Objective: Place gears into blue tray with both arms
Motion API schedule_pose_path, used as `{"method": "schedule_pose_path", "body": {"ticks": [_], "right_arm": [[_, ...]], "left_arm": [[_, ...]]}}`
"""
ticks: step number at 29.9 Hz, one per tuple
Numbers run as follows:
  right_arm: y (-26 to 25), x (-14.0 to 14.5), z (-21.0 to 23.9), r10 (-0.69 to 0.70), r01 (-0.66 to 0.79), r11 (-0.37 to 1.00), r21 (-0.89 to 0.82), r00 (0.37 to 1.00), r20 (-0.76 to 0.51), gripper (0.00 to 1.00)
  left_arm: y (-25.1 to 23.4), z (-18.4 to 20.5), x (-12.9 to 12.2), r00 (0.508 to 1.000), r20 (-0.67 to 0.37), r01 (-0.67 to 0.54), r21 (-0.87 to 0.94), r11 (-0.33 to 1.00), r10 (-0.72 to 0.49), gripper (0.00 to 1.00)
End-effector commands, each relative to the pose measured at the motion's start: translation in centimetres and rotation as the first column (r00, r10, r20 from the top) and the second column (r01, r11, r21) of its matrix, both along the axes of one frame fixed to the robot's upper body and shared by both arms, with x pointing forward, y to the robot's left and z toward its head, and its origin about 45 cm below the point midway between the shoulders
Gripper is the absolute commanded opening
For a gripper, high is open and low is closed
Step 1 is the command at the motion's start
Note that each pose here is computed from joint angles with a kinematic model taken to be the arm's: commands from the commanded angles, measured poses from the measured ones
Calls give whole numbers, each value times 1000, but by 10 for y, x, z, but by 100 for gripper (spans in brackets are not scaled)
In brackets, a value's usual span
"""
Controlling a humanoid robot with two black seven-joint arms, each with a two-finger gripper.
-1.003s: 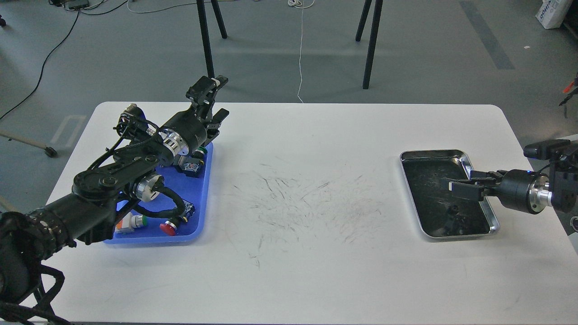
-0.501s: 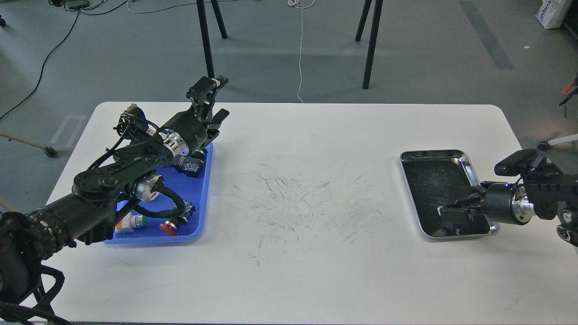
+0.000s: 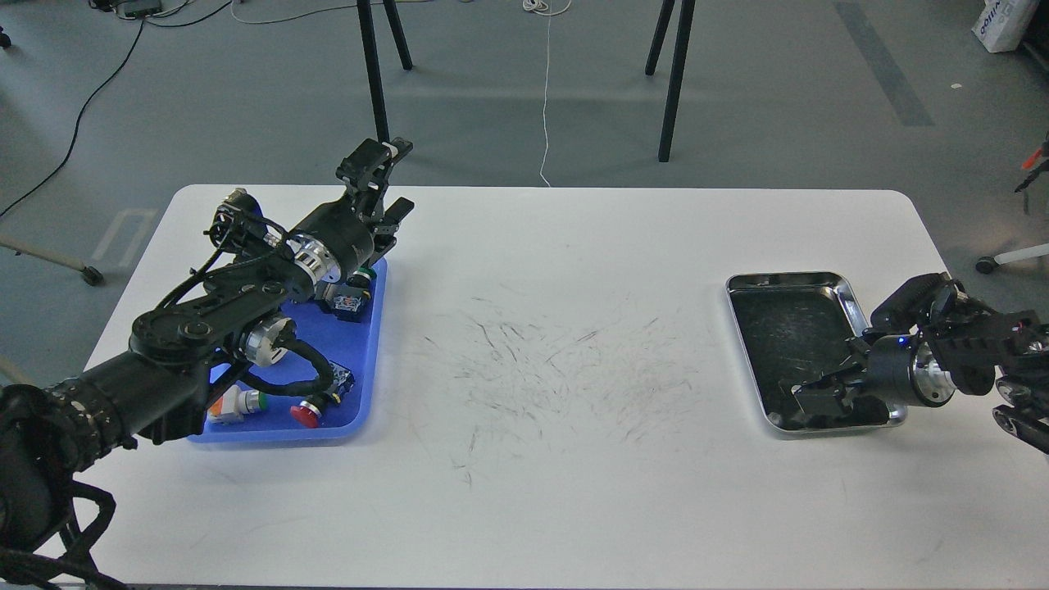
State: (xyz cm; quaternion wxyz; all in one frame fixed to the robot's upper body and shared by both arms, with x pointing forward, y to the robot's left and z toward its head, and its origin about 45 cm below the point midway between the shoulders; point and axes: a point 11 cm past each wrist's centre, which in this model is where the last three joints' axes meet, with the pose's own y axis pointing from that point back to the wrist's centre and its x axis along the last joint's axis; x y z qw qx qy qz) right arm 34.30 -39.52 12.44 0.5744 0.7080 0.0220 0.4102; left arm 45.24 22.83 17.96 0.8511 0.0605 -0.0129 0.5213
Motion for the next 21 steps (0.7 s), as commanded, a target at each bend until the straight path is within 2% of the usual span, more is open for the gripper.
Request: {"method": "schedule_pose_path", "body": {"ticks": [1,4,13,21], "right_arm": [[-5,3,3,12,-13,999,-41,1000,-5,84],[-9,6,5,22,-22,997,-69,1000,-8,81],[-9,13,13,19,-19,996,-85,1000,-6,80],[-13,6,7,27,-31,994,-105,999,-35,66]], "left_arm": [[-1,0,0,1000,0,1,-1,1000,-1,100],[-1,0,0,1000,0,1,-1,1000,-1,100],[1,1,0,1000,2,1,4,1000,-1,100],[6,2,1,1000,4,-5,11,1000,5,100]]}}
